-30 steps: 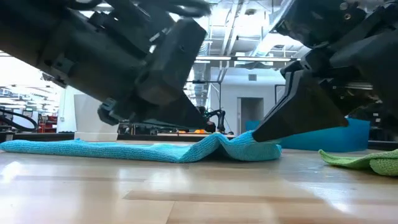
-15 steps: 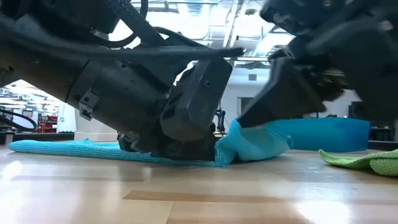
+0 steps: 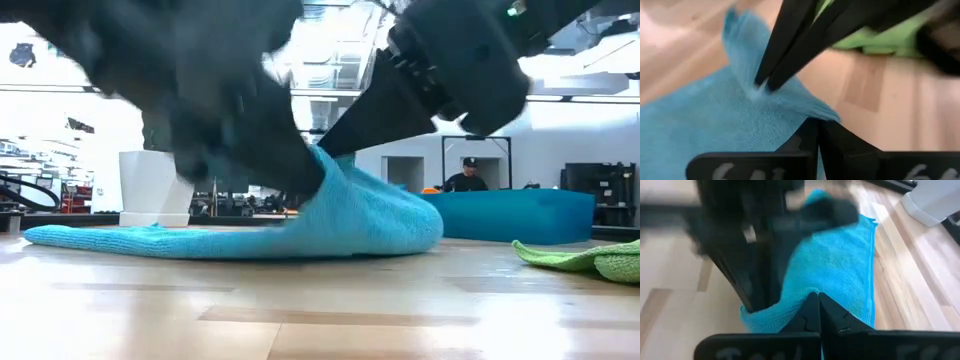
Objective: Fold microfiber towels
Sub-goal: Fold the blue microfiber cloth
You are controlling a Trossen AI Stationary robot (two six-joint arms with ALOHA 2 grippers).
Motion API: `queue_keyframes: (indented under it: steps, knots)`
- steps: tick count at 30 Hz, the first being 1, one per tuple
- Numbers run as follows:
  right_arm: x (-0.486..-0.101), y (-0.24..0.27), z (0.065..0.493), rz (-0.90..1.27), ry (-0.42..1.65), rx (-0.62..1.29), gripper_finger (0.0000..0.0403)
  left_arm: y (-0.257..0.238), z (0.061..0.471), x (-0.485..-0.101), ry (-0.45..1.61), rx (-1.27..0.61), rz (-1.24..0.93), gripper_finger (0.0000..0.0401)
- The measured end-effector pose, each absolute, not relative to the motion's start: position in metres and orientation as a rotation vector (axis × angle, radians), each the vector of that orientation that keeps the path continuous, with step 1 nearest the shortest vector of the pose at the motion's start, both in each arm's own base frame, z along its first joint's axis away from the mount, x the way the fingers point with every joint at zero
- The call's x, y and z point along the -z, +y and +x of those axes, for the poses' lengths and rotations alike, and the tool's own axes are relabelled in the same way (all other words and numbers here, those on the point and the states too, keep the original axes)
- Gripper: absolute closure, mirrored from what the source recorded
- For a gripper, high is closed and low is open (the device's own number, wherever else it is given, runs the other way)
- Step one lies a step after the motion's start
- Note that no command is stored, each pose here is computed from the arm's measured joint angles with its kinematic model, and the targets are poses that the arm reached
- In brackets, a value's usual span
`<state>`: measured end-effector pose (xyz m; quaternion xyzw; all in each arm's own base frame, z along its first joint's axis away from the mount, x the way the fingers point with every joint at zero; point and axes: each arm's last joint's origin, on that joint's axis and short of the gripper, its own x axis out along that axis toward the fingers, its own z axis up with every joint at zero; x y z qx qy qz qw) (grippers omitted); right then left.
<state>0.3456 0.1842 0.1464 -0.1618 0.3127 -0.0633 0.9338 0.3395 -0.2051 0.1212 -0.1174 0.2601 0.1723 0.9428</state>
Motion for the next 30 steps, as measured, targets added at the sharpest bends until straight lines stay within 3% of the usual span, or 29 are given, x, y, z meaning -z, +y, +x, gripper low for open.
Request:
queue_keyframes:
  steps: [7,16,23,30]
  knots:
    - [-0.148,0.182,0.35,-0.302,0.619,0.11,0.0392,-0.21,0.305,-0.169,0.584,-0.362,-0.206,0.0401]
    - [-0.15,0.183,0.358,-0.249,0.557,0.055,0.0392,-0.219,0.264,-0.125,0.574,-0.553,-0.216,0.0401]
    - [-0.131,0.176,0.373,-0.222,0.549,0.035,0.0393,-0.214,0.252,-0.109,0.612,-0.568,-0.259,0.0401]
    - [-0.144,0.174,0.387,-0.228,0.509,0.006,0.0392,-0.21,0.249,-0.103,0.612,-0.574,-0.273,0.0401]
